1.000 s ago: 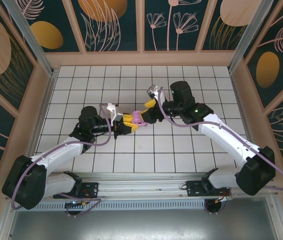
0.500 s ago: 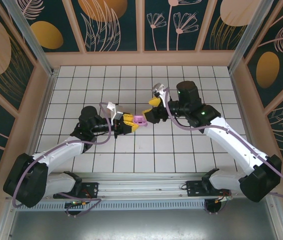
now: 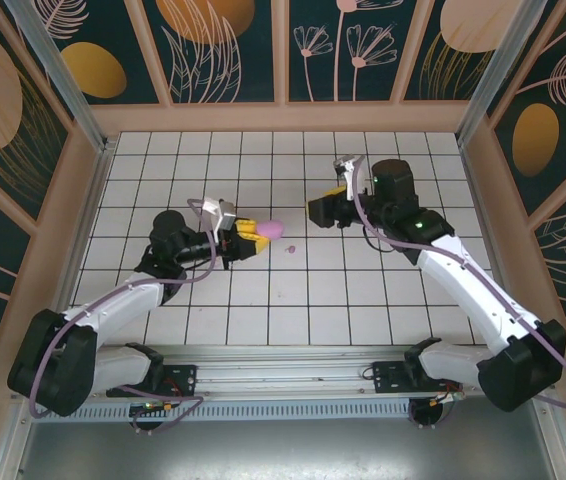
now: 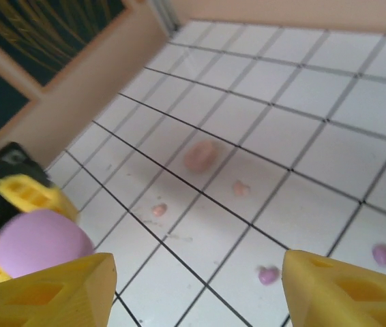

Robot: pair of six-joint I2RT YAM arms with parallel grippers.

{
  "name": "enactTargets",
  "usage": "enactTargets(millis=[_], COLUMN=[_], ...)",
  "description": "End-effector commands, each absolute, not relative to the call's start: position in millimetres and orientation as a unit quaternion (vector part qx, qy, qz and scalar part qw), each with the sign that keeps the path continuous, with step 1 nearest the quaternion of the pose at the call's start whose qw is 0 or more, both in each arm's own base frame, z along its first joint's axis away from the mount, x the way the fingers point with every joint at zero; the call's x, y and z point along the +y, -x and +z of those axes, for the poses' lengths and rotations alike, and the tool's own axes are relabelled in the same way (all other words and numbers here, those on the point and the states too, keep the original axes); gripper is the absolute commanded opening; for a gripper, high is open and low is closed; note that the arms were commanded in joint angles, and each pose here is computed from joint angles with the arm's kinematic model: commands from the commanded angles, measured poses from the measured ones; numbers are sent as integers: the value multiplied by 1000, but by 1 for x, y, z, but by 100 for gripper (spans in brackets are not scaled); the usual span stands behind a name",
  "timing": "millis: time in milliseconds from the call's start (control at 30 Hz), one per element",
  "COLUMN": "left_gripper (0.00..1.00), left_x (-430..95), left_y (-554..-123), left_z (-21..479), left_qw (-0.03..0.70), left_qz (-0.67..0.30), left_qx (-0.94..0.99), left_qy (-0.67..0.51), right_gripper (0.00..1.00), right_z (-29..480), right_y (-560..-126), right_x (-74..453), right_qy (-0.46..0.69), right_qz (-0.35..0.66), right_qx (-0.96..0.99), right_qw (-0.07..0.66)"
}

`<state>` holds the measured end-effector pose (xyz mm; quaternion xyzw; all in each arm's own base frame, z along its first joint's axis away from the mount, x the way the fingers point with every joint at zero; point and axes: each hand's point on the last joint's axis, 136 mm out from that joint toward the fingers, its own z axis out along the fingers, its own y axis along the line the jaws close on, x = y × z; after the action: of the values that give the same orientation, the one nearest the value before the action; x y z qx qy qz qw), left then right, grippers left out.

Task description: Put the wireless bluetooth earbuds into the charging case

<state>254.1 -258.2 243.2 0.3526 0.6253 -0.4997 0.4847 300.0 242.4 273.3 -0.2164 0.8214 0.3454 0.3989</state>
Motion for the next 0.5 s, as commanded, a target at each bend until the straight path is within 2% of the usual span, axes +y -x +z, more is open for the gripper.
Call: enactTargets(millis=[0,233,400,467], left_gripper=[0,0,0,0], left_x=[-245,-231,-226,-225], left_y=[-260,-265,-262,-261], left_z=[238,227,223,221], left_qw=[491,504,508,508], left_qz=[-484,-441,-428,-424], left_qx=[648,678,685,687], left_qy=[-323,-302,-298,-299], right_gripper=[61,44,42,44], right_z=[205,139,108,90], right_y=[-311,-316,-312,-316], right_x=[232,247,267,264], right_qy=[112,-39,-85,-118], right_qz=[316,339,342,313], right_qx=[886,911,916,927], right_qw=[319,230,190,169])
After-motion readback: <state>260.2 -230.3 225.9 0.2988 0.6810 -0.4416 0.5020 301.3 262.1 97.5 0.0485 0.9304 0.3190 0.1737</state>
